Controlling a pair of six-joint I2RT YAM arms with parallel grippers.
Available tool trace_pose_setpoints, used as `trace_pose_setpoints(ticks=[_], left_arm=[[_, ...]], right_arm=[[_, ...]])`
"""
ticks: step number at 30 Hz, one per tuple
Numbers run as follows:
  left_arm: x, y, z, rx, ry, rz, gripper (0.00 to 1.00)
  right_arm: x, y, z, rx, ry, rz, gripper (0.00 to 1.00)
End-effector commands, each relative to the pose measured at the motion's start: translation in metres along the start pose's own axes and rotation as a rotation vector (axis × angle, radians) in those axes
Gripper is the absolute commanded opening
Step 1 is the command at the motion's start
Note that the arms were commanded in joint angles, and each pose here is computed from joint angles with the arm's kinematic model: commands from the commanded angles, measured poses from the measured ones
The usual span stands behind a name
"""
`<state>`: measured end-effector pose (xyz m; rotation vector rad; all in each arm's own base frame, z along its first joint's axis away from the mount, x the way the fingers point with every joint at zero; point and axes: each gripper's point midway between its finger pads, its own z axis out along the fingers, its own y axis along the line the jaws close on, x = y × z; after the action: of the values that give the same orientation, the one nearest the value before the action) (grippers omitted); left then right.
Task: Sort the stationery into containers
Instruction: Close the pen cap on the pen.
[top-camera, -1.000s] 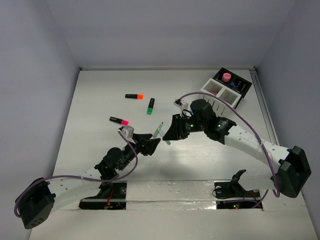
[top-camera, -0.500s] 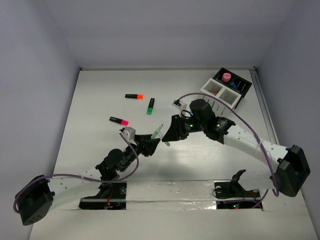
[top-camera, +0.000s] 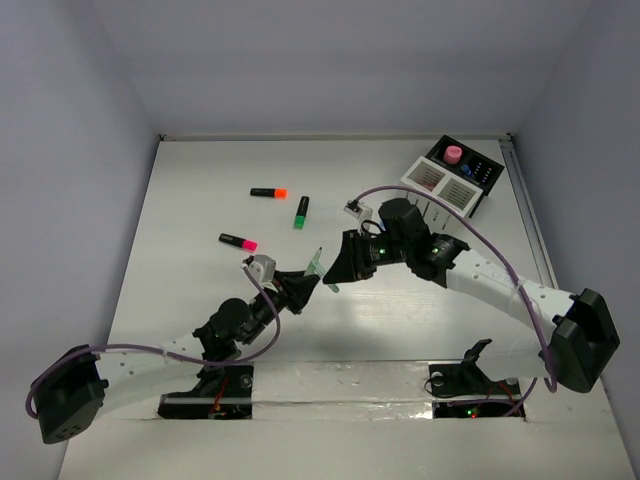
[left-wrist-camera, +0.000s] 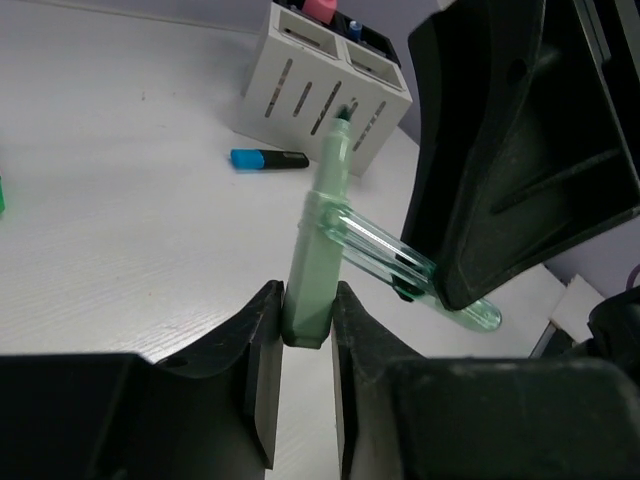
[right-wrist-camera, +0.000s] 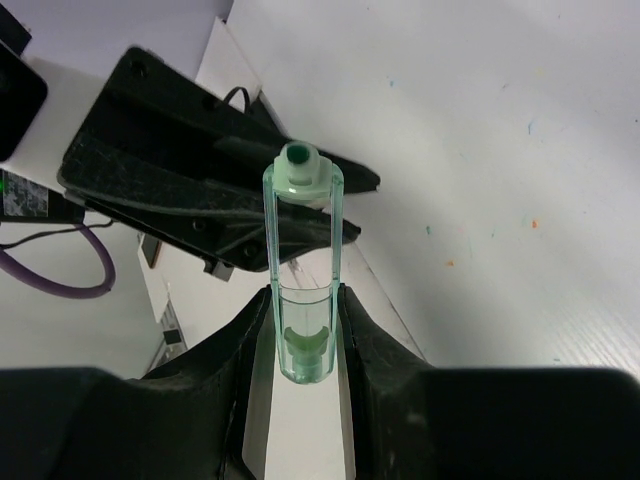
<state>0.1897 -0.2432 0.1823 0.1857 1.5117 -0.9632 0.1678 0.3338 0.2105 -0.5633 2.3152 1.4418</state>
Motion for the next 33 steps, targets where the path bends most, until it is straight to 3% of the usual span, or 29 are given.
trace_pose_setpoints(ticks=[1, 3, 10, 17, 29, 33], left_arm=[[-0.030, -0.017, 0.009, 0.033, -0.083, -0.015, 0.12], [-0.030, -0.016, 0.009, 0.027, -0.075, -0.014, 0.00], [-0.027, -0.013, 0.002, 0.013, -0.048, -0.032, 0.00], [-0.006, -0.024, -0.009, 0.078, 0.066, -0.045, 0.00], [0.004, -0.044, -0.020, 0.186, 0.126, -0.055, 0.00], [0.003, -0.046, -0.022, 0.195, 0.127, -0.055, 0.00]], right_arm=[[-0.003, 0.006, 0.000, -0.033, -0.004, -0.012, 0.00], [-0.005, 0.007, -0.001, -0.033, -0.007, -0.016, 0.00], [-0.016, -0.001, -0.012, 0.070, -0.043, -0.050, 0.00], [-0.062, -0.014, -0.041, 0.304, -0.221, -0.155, 0.00], [-0.117, -0.001, -0.052, 0.317, -0.381, -0.269, 0.00], [-0.127, -0.003, -0.045, 0.291, -0.379, -0.273, 0.00]])
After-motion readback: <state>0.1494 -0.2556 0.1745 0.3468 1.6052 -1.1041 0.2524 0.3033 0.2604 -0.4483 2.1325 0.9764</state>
